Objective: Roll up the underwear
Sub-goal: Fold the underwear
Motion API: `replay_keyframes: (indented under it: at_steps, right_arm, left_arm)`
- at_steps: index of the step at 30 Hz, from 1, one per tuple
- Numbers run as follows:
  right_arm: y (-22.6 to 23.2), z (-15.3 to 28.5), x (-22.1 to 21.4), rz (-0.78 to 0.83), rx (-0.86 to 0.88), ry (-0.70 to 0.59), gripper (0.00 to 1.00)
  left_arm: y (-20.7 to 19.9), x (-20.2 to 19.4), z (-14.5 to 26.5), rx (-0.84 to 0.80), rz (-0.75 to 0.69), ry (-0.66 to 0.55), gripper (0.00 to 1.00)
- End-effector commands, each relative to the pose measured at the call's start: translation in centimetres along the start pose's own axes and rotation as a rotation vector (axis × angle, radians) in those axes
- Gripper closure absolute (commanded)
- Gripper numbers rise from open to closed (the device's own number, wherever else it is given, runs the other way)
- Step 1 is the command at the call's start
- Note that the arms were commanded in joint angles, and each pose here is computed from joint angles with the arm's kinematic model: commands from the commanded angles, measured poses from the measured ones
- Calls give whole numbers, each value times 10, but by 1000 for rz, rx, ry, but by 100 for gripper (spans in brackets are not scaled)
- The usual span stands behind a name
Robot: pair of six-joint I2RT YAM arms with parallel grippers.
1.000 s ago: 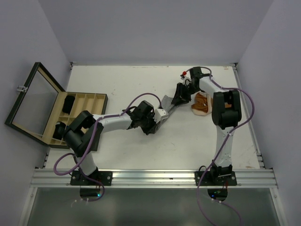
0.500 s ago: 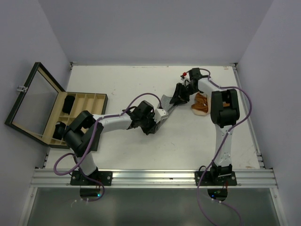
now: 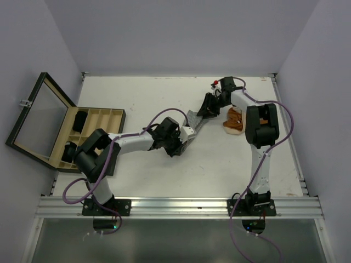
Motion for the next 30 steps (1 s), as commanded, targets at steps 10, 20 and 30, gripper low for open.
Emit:
replay_keyframes:
  at_steps: [10,20,30]
  right_arm:
    - [-8,-18,2,1,-23,40,58]
    - [22,-3,12,30,70,13,74]
    - [36,27,18,53,57,-7,100]
  left_arm:
    - [7,-57,-8,14,82,233,100]
    - [6,-57,-8,16,83,233,100]
    - [6,-57,-6,21,80,224,100]
Point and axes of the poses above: each gripper's point midway between its finger pads, its own z axis back along the fingers, its own y axis along the line the jaws close on, x = y × z, the point moved 7 cm from there along z, back along the fingers, and after that the axes turned 11 degrees about z, right-handed, at the moved point
